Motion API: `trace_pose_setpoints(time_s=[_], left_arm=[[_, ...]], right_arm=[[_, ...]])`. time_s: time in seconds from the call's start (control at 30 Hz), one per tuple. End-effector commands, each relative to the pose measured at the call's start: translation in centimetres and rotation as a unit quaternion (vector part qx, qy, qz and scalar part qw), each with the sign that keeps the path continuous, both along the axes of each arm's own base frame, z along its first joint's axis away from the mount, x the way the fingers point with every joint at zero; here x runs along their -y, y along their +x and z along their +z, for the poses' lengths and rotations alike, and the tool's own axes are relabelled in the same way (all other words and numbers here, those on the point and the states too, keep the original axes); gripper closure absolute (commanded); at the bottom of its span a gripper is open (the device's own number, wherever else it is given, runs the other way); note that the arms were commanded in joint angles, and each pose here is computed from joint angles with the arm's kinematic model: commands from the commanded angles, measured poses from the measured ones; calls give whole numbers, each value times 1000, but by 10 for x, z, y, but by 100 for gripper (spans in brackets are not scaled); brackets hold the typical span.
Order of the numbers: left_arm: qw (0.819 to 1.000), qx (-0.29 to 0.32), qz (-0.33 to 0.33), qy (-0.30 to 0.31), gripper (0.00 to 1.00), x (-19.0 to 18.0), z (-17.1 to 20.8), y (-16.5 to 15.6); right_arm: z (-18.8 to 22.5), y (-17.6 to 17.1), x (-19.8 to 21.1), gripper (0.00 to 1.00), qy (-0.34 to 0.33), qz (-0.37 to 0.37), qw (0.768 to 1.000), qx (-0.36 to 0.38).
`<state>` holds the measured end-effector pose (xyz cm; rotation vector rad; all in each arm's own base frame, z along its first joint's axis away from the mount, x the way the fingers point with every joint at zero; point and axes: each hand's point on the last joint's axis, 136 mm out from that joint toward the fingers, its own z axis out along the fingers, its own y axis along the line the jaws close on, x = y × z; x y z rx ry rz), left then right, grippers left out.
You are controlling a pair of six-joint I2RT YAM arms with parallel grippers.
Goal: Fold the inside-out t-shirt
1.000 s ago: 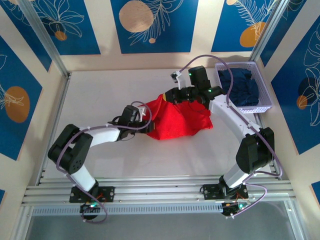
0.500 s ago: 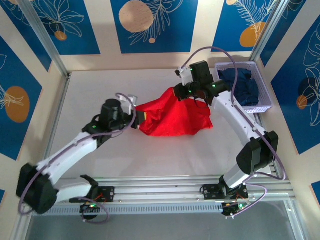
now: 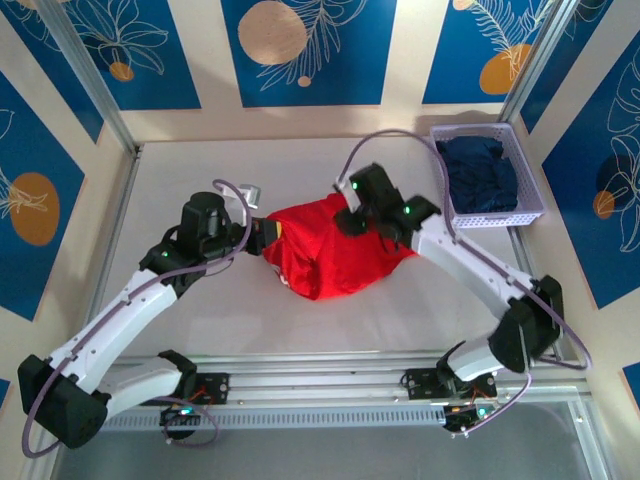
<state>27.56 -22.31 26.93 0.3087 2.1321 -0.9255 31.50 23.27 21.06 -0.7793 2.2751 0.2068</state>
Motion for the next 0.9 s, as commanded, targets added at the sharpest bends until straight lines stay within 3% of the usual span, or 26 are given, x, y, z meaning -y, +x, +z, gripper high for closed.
trace_pose_setpoints(time_s=[0.0,0.1,0.23,0.33,0.4,0.47,0.53,0.67,0.87], left_arm=[[1000,10,-5,-6,100,-1,16,1],[1000,10,-3,-5,100,-2,19,1],[1000,12,-5,-9,100,-3,24,0],[1000,15,-9,-12,100,-3,27,-3],[1000,16,-6,-7,100,-5,28,-3],[1000,12,6,6,100,-13,26,-3],[999,13,25,21,100,-25,27,-2],[999,7,46,25,100,-44,32,0],[1000,-7,16,13,100,-42,36,-9]], right_arm=[[7,-44,-47,49,118,104,988,1],[-23,-55,-59,49,142,103,984,-38],[-77,-36,-51,45,87,7,994,-61],[-99,-23,-55,45,81,-16,994,-66],[-98,-18,-61,53,93,-11,993,-72],[-88,-15,-56,77,99,-16,992,-75],[-69,-18,-38,91,132,-28,986,-94],[-39,-36,-14,95,223,-28,959,-169],[-41,-41,18,90,219,-71,951,-205]])
